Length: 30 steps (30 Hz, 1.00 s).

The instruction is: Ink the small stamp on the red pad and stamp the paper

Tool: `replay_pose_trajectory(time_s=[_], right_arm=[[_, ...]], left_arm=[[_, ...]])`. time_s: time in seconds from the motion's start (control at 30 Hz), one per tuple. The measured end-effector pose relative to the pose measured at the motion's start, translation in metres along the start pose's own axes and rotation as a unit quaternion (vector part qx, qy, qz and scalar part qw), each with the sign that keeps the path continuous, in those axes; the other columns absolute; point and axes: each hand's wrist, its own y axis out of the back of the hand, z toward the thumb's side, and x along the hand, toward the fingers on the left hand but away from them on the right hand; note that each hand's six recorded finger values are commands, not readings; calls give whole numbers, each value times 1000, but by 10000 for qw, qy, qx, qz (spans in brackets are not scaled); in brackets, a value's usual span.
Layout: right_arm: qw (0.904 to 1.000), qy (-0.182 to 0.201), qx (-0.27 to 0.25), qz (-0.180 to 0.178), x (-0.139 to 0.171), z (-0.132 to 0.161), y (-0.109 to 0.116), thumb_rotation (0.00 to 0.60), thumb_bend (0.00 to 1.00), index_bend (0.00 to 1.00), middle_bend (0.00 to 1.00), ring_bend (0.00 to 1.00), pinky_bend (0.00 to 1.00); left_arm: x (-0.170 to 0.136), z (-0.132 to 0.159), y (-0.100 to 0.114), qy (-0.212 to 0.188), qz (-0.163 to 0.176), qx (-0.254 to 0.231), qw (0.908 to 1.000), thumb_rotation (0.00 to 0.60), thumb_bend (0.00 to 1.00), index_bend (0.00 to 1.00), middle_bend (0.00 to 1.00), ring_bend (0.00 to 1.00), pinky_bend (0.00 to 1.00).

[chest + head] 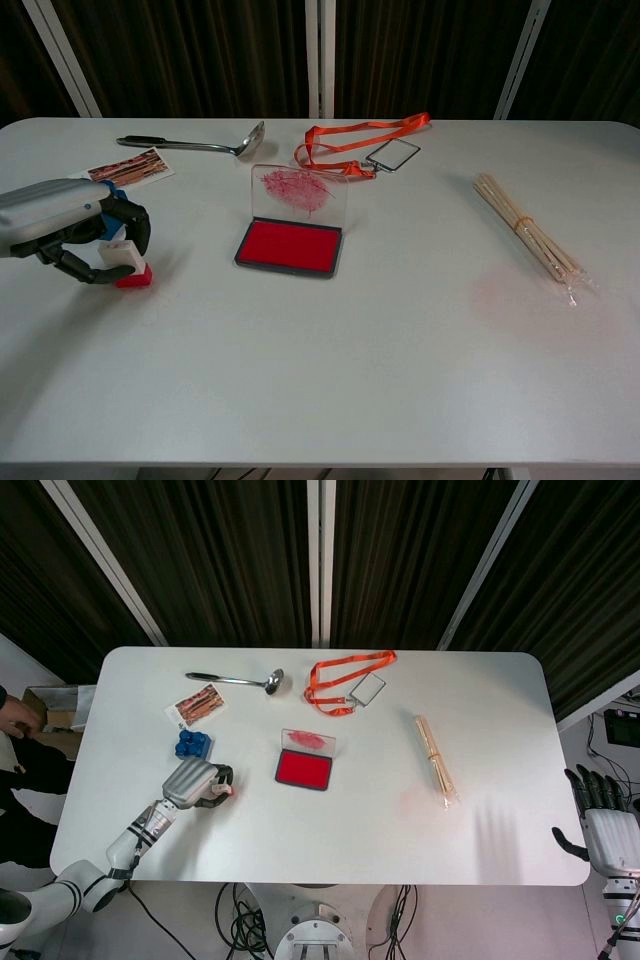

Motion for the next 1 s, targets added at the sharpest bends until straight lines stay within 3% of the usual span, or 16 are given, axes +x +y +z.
replay_pose_trajectory(time_s=[0.33, 1.0], right_arm=[[10000, 21, 22, -3, -1, 3, 1, 600, 169, 0, 0, 0, 0], [9999, -62, 52, 83, -2, 0, -1, 600, 172, 0, 0, 0, 0]], left_arm=[[-2, -2, -3, -6, 5, -46, 10000, 600, 419, 604, 574, 962, 1000], [-3, -2, -4, -73, -81, -24, 9999, 600, 367, 450, 444, 946, 1000]])
